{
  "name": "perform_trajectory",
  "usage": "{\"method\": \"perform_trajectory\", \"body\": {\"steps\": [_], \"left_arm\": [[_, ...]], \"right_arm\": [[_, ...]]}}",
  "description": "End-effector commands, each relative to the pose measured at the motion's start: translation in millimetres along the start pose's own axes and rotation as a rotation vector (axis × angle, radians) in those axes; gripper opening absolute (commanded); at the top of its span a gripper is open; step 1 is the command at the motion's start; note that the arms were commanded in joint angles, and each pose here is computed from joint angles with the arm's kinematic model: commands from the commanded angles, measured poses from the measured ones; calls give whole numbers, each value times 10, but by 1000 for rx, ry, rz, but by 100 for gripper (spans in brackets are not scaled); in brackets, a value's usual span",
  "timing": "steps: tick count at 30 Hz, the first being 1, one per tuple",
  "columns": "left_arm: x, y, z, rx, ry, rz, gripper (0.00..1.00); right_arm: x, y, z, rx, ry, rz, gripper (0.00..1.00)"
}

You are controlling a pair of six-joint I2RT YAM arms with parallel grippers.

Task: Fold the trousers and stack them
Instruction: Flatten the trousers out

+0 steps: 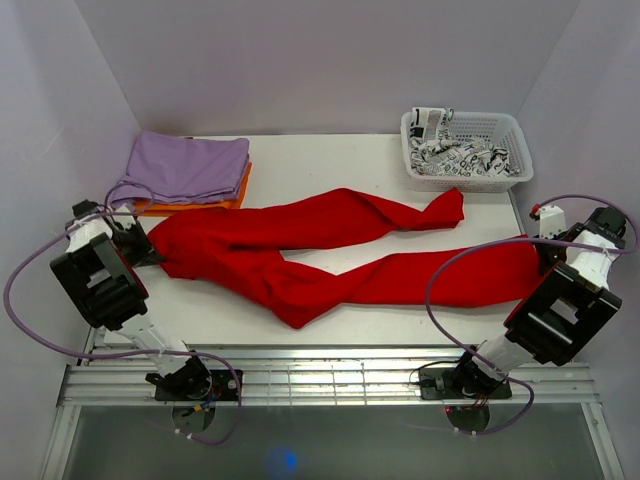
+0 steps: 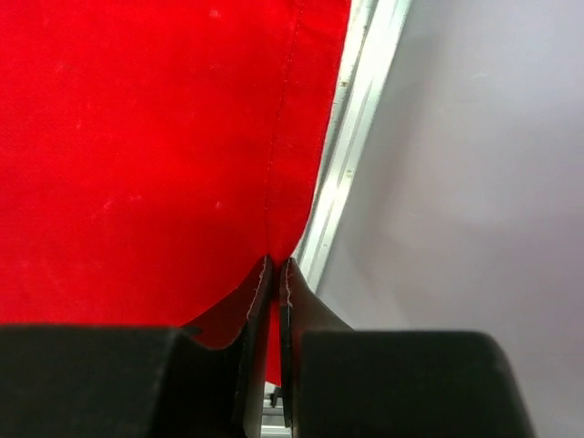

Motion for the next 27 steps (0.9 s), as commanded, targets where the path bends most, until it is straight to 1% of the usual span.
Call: {"method": "perform_trajectory", "body": {"steps": [1, 2, 3, 5, 6, 7, 9, 10, 12, 13, 14, 17, 18, 19, 20, 21, 22, 23, 24, 25, 26, 27], "left_arm": [[622, 82, -483, -298, -101, -190, 0], [717, 47, -575, -343, -116, -199, 0], [862, -11, -758, -445, -144, -215, 0], [914, -15, -771, -500, -93, -232, 0], [809, 29, -770, -521, -37, -231, 0], [822, 31, -806, -566, -9, -244, 0], [684, 0, -802, -626, 43, -247, 0], [576, 6, -842, -648, 46, -263, 0], [441, -207, -822, -721, 36, -207, 2], [405, -301, -854, -747, 6, -199, 3], [286, -451, -745, -784, 35, -171, 4], [171, -672, -565, -835, 58, -126, 2], [151, -695, -521, -841, 67, -118, 1], [136, -687, -498, -842, 73, -127, 0], [120, -670, -474, -838, 80, -134, 0], [96, -629, -426, -828, 95, -136, 0], [82, -595, -411, -830, 98, -149, 0], [78, -567, -397, -827, 98, -158, 0], [83, -545, -352, -825, 101, -161, 0], [87, -542, -345, -833, 99, -164, 0], [105, -543, -336, -838, 96, -165, 0], [106, -537, -329, -839, 98, -167, 0]], "right_arm": [[212, -360, -56, 62, -23, 111, 8], [221, -388, -32, 65, -19, 114, 8], [252, -436, 10, 64, -11, 128, 8], [283, -522, 49, 69, -4, 141, 8], [294, -553, 78, 66, 0, 145, 8], [291, -571, 80, 69, 3, 146, 8], [258, -580, 92, 78, 4, 139, 8], [252, -579, 90, 79, 1, 136, 8], [219, -535, 61, 71, -14, 110, 8], [203, -501, 51, 71, -17, 96, 8], [188, -413, 50, 69, -21, 59, 8], [188, -122, 26, 129, -40, -54, 8], [180, 189, 72, 195, -14, -185, 9], [198, 298, 86, 209, -5, -227, 32], [227, 358, 73, 212, -16, -253, 53], [291, 326, -63, 215, -74, -250, 69], [348, 324, -163, 177, -107, -253, 95], [394, 271, -298, 155, -148, -237, 98], [430, 275, -548, 157, -223, -243, 98], [527, 185, -772, 139, -264, -217, 97], [538, 272, -1060, 182, -321, -237, 97], [553, 314, -1243, 204, -356, -240, 97]]}}
Point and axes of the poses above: each gripper's point midway between its finger pads, its own x axis back along the fingers, its own y axis along the line the jaws close on, z = x × y, the point moved 2 cm from there along x, back along the fingers, and after that the axes turned 10 degrees about x, right-handed, at the moved point
